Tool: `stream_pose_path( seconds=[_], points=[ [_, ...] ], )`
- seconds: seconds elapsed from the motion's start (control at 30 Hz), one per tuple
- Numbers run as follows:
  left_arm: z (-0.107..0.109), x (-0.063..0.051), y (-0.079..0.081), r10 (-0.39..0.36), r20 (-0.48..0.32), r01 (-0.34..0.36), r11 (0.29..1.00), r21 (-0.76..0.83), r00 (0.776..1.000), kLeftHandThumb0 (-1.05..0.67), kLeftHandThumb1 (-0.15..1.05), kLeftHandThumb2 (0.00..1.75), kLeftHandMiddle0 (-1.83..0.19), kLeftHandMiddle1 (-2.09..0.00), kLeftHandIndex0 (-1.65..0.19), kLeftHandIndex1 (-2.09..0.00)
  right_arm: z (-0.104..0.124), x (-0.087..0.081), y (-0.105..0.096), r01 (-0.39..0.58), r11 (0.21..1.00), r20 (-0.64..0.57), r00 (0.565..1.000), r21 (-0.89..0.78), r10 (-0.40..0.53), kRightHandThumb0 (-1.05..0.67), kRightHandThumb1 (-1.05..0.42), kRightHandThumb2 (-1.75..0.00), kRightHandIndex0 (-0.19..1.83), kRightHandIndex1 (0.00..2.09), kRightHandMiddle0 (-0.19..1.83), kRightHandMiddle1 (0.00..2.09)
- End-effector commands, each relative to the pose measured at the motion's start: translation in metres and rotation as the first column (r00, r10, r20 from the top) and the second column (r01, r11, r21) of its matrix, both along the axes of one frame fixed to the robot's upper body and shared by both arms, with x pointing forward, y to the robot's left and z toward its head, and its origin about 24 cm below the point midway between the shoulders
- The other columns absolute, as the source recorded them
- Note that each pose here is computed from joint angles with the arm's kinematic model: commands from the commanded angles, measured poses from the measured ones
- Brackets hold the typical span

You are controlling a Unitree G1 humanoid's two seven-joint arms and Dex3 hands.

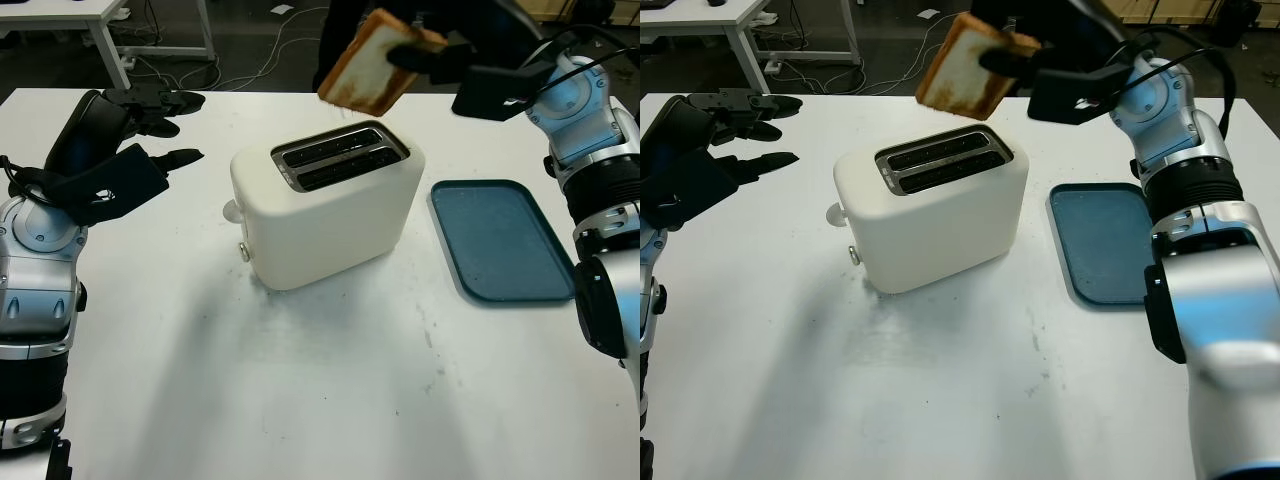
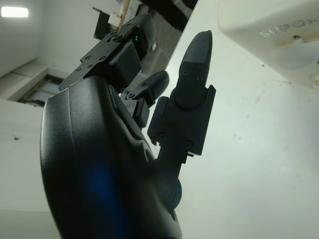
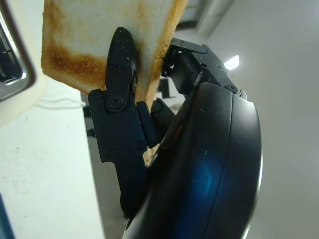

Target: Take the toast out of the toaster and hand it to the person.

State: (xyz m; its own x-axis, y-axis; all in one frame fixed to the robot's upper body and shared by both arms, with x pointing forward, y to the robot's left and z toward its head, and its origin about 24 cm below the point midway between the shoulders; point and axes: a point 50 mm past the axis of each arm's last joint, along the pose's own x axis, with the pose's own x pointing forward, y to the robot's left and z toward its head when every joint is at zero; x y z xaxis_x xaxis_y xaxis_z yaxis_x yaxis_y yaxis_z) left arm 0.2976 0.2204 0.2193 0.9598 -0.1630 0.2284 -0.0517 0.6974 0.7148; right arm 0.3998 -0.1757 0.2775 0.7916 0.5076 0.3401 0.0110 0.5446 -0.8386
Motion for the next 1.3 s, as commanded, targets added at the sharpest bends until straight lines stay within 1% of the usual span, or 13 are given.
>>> stream_pose_path(
  seconds=[0.0,0.1,0.2,0.3,0.4,0.63,0.67,0.73,0.77,0.87,1.0,1.1,1.27],
  points=[
    [-0.002,-0.001,0.002,0.008,-0.011,-0.008,1.000,0.006,1.000,-0.41,0.92,0.12,-0.41,-0.74,-0.70,0.00,0.011,0.002,-0.005,0.035,0.996,0.006,0.999,0.078,-0.036,-0.34,-0.92,-0.38,0.96,1.75,0.70,1.75],
    [-0.002,0.000,0.001,0.005,-0.011,-0.005,1.000,-0.008,1.000,-0.41,0.92,0.11,-0.41,-0.74,-0.70,0.00,0.009,0.007,-0.017,0.150,0.981,-0.002,0.988,0.123,-0.151,-0.37,-0.92,-0.32,0.93,1.75,0.68,1.75],
    [-0.001,-0.001,0.001,0.003,-0.011,-0.003,1.000,0.007,1.000,-0.41,0.92,0.11,-0.40,-0.73,-0.69,0.00,0.004,0.010,-0.030,0.191,0.946,-0.083,0.981,0.260,-0.175,-0.34,-0.92,-0.32,0.92,1.75,0.65,1.75],
    [-0.001,-0.001,0.001,0.001,-0.006,-0.001,1.000,0.014,1.000,-0.41,0.92,0.11,-0.41,-0.74,-0.70,0.00,-0.004,0.012,-0.046,0.270,0.893,-0.165,0.960,0.361,-0.224,-0.29,-0.92,-0.35,0.90,1.75,0.61,1.75],
    [-0.002,0.000,0.001,0.001,-0.007,-0.001,1.000,0.014,1.000,-0.41,0.92,0.11,-0.42,-0.74,-0.70,0.00,-0.013,0.014,-0.057,0.326,0.820,-0.258,0.940,0.470,-0.225,-0.26,-0.92,-0.38,0.85,1.75,0.53,1.75],
    [-0.003,-0.001,0.001,0.004,-0.013,-0.004,1.000,0.010,1.000,-0.41,0.92,0.11,-0.42,-0.73,-0.70,0.00,-0.045,0.013,-0.075,0.438,0.666,-0.387,0.892,0.604,-0.235,-0.14,-0.92,-0.38,0.85,1.75,0.52,1.75],
    [-0.003,-0.001,0.001,0.004,-0.012,-0.004,1.000,0.011,1.000,-0.41,0.92,0.11,-0.42,-0.73,-0.70,0.00,-0.049,0.013,-0.077,0.443,0.642,-0.401,0.889,0.626,-0.222,-0.12,-0.92,-0.39,0.84,1.75,0.46,1.75],
    [-0.003,-0.001,0.001,0.002,-0.010,-0.002,1.000,0.010,1.000,-0.41,0.92,0.11,-0.42,-0.73,-0.70,0.00,-0.058,0.013,-0.078,0.454,0.607,-0.427,0.882,0.652,-0.200,-0.13,-0.92,-0.41,0.84,1.75,0.45,1.75],
    [-0.003,0.000,0.001,0.002,-0.010,-0.001,1.000,0.009,1.000,-0.41,0.92,0.11,-0.42,-0.73,-0.70,0.00,-0.063,0.012,-0.078,0.467,0.603,-0.436,0.875,0.647,-0.210,-0.13,-0.92,-0.43,0.84,1.75,0.47,1.75],
    [-0.003,0.000,0.000,-0.002,-0.009,0.002,1.000,0.008,1.000,-0.42,0.92,0.11,-0.42,-0.73,-0.70,0.00,-0.076,0.011,-0.079,0.498,0.599,-0.455,0.858,0.627,-0.237,-0.06,-0.92,-0.47,0.76,1.75,0.37,1.75],
    [-0.003,-0.001,0.000,-0.002,-0.014,0.002,1.000,0.003,1.000,-0.42,0.92,0.12,-0.41,-0.73,-0.70,0.00,-0.091,0.012,-0.075,0.553,0.547,-0.522,0.821,0.628,-0.230,-0.04,-0.92,-0.50,0.63,1.75,0.23,1.75],
    [-0.004,-0.001,0.000,0.002,-0.010,-0.001,1.000,0.004,1.000,-0.42,0.92,0.11,-0.41,-0.73,-0.70,0.00,-0.102,0.011,-0.072,0.568,0.552,-0.550,0.806,0.610,-0.220,-0.03,-0.92,-0.51,0.65,1.75,0.25,1.75],
    [-0.004,-0.001,0.001,0.009,-0.013,-0.009,1.000,0.003,1.000,-0.41,0.92,0.11,-0.41,-0.73,-0.70,0.00,-0.117,0.010,-0.069,0.604,0.510,-0.601,0.775,0.612,-0.196,-0.02,-0.92,-0.51,0.66,1.75,0.25,1.75]
  ],
)
